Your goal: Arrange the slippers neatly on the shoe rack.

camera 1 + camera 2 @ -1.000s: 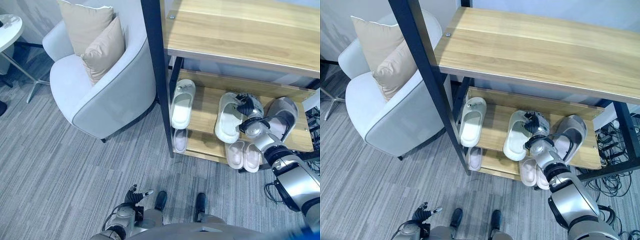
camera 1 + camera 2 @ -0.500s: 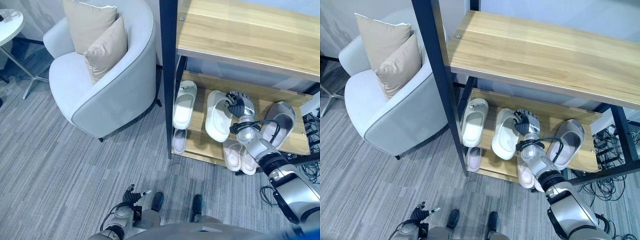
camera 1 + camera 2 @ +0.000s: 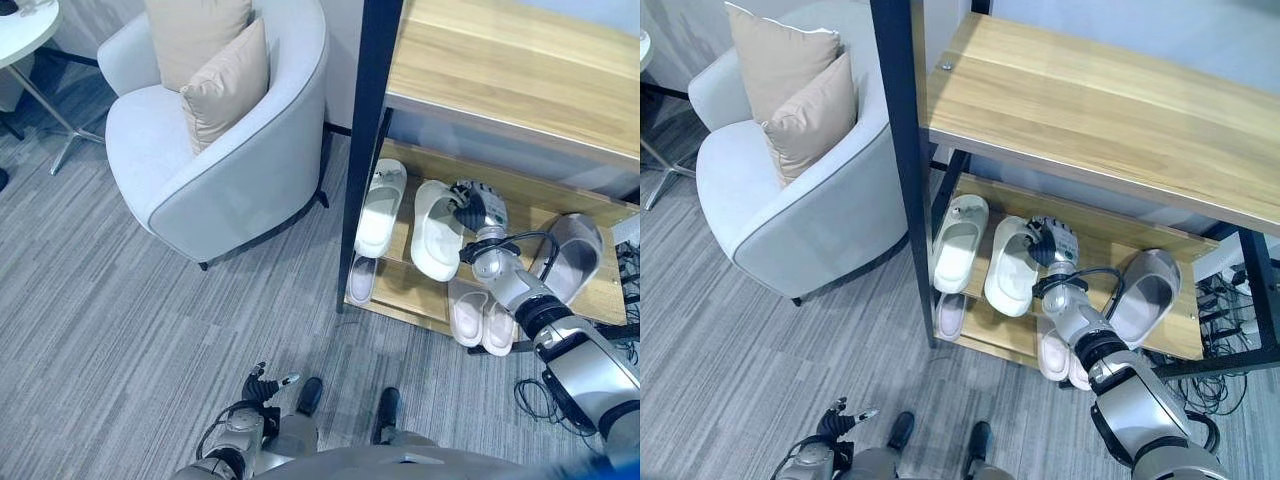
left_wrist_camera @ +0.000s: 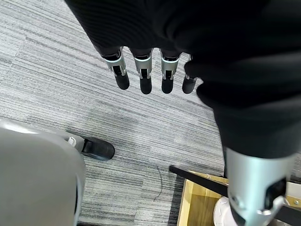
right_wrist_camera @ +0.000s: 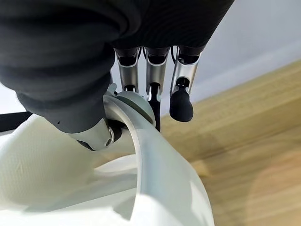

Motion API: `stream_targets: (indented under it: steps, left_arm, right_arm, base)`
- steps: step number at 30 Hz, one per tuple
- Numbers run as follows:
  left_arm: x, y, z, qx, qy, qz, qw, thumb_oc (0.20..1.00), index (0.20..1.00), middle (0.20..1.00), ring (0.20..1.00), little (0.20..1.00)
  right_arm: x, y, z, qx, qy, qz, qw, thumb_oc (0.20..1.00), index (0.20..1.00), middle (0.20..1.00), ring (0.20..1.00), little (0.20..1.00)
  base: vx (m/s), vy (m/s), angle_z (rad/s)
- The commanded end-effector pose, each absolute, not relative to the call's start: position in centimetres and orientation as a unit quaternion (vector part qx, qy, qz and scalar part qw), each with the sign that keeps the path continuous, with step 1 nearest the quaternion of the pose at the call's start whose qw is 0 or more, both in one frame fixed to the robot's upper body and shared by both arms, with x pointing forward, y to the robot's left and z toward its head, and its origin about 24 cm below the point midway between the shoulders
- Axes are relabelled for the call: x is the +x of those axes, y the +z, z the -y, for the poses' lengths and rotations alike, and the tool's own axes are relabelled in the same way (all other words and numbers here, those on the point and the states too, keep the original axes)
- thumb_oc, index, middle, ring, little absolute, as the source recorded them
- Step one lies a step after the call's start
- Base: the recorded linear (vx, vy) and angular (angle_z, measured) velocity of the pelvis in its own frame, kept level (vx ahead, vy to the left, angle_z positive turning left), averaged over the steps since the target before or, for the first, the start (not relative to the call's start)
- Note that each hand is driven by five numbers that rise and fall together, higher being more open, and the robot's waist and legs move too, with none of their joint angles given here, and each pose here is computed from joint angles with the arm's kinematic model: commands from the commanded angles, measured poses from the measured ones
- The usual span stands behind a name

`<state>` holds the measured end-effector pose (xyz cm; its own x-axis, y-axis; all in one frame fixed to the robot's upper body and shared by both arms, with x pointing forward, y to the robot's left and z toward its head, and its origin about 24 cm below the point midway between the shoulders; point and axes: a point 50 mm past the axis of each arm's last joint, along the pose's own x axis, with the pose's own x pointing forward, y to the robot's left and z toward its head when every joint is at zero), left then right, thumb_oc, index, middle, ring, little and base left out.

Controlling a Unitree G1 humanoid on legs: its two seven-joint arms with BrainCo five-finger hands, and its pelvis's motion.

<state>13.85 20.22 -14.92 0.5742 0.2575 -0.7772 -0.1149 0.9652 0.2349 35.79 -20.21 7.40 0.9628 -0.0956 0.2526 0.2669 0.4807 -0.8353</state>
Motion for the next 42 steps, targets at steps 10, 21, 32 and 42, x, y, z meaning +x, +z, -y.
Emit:
stream_targets:
  steps: [10,21,32,42]
  left_arm:
    - [12.2,-15.6,-20.1,0.113,0.081,-0.477,0.868,1.000,1.000,1.000,1.000,1.000]
    - [12.4,-15.6,-19.7,0.121,0.077,-0.471,0.870,1.000,1.000,1.000,1.000,1.000]
    - [11.7,-15.8,-19.6,0.125,0.077,-0.478,0.866,1.000,1.000,1.000,1.000,1.000]
    - [11.1,-16.0,-19.3,0.125,0.079,-0.488,0.860,1.000,1.000,1.000,1.000,1.000]
  right_arm:
    - [37.7,11.5,21.3,-0.503,-0.154,0.132,0.840,0.200,0.200,0.200,0.200,0.200]
    - [37.9,11.4,21.9,-0.508,-0.166,0.119,0.837,0.200,0.200,0.200,0.200,0.200]
    - [38.0,11.3,23.0,-0.502,-0.183,0.094,0.840,1.000,1.000,1.000,1.000,1.000]
    - [37.3,10.6,22.1,-0.465,-0.176,0.114,0.860,1.000,1.000,1.000,1.000,1.000]
  base:
    - [0.01,0.007,0.07]
    - [0.01,0.006,0.07]
    - [0.01,0.006,0.07]
    - [0.00,0.002,0.01]
